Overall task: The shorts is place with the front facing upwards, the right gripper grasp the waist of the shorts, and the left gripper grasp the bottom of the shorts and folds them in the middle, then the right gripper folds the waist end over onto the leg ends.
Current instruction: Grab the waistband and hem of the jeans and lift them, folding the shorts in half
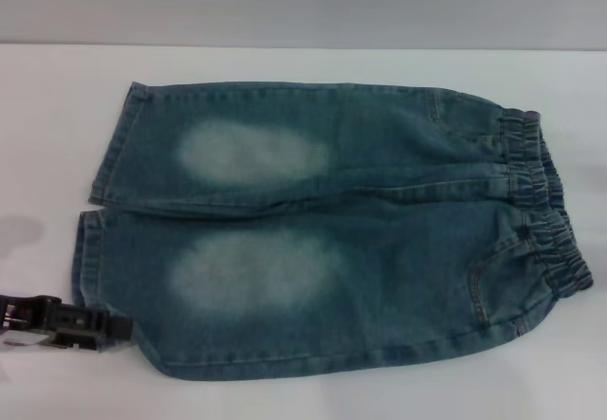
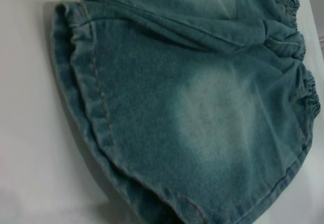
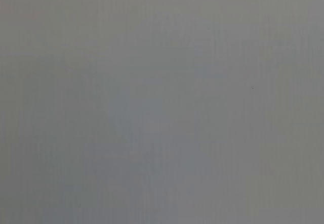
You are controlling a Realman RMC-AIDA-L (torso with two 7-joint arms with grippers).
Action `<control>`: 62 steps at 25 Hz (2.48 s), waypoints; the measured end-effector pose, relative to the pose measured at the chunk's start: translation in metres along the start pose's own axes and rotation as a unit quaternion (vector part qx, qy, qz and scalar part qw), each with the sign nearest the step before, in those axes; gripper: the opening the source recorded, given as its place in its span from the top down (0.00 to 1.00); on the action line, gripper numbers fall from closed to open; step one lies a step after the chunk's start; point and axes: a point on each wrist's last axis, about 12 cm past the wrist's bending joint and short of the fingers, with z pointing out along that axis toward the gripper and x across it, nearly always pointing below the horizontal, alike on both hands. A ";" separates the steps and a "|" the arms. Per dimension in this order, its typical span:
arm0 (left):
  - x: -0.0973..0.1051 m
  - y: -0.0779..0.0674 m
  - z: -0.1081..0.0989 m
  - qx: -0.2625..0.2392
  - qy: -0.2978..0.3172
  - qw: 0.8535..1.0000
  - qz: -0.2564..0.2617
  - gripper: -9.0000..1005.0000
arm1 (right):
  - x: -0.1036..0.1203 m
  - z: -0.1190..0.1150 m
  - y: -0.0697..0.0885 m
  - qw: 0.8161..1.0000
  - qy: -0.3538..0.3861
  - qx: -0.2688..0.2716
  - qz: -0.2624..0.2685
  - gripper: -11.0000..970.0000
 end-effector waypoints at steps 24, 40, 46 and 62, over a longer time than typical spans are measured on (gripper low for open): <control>0.004 0.006 -0.002 -0.011 -0.013 1.000 0.001 0.74 | 0.006 -0.003 0.004 1.000 0.006 0.001 0.011 0.50; -0.006 0.005 -0.005 -0.011 -0.044 0.999 -0.001 0.96 | -0.062 0.001 -0.001 0.957 0.081 -0.240 0.140 0.50; -0.012 0.004 -0.011 -0.006 -0.068 0.998 0.003 0.96 | -0.112 0.017 0.006 0.898 0.249 -0.352 0.086 0.50; -0.029 -0.002 -0.008 -0.017 -0.080 0.996 0.023 0.96 | -0.121 0.038 0.033 0.752 0.514 -0.398 -0.106 0.50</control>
